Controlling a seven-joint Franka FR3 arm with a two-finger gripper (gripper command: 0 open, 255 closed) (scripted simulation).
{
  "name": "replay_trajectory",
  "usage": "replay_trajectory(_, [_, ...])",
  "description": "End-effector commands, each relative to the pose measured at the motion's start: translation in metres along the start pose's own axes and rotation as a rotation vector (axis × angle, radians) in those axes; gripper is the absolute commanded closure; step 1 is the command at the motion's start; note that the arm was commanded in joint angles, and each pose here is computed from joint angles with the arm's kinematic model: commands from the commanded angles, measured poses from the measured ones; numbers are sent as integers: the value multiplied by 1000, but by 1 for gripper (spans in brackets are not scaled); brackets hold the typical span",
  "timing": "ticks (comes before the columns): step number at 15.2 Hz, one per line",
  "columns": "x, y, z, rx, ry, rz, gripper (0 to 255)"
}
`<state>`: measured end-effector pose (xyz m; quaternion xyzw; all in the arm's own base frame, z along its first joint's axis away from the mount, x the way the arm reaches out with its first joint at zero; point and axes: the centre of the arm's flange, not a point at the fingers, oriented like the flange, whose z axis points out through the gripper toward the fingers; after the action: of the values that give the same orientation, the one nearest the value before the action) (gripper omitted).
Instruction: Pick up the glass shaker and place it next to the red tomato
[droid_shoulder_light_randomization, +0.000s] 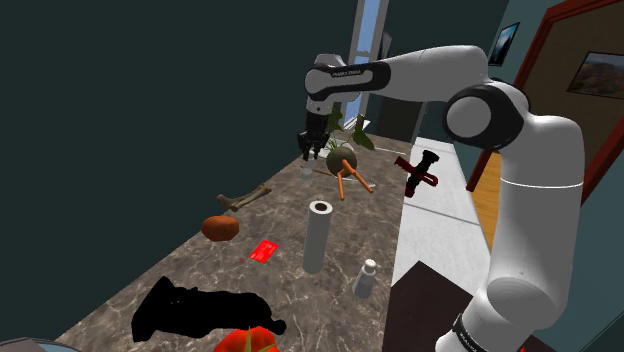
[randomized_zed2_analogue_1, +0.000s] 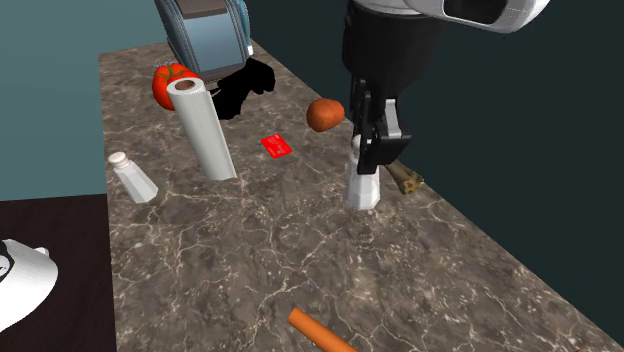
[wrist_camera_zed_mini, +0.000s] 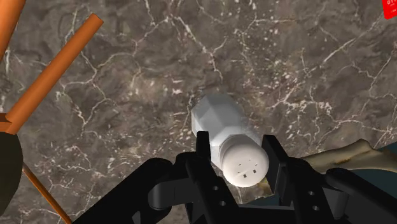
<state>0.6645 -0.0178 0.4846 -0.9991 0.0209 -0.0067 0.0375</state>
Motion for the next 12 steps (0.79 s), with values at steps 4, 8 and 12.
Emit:
replay_trajectory(4, [0,-1,-26,0,0,0,255])
replay_trajectory(8, [0,-3,-47,0,0,0,255])
replay_trajectory(12, [0,-4,-66,0,0,0,255])
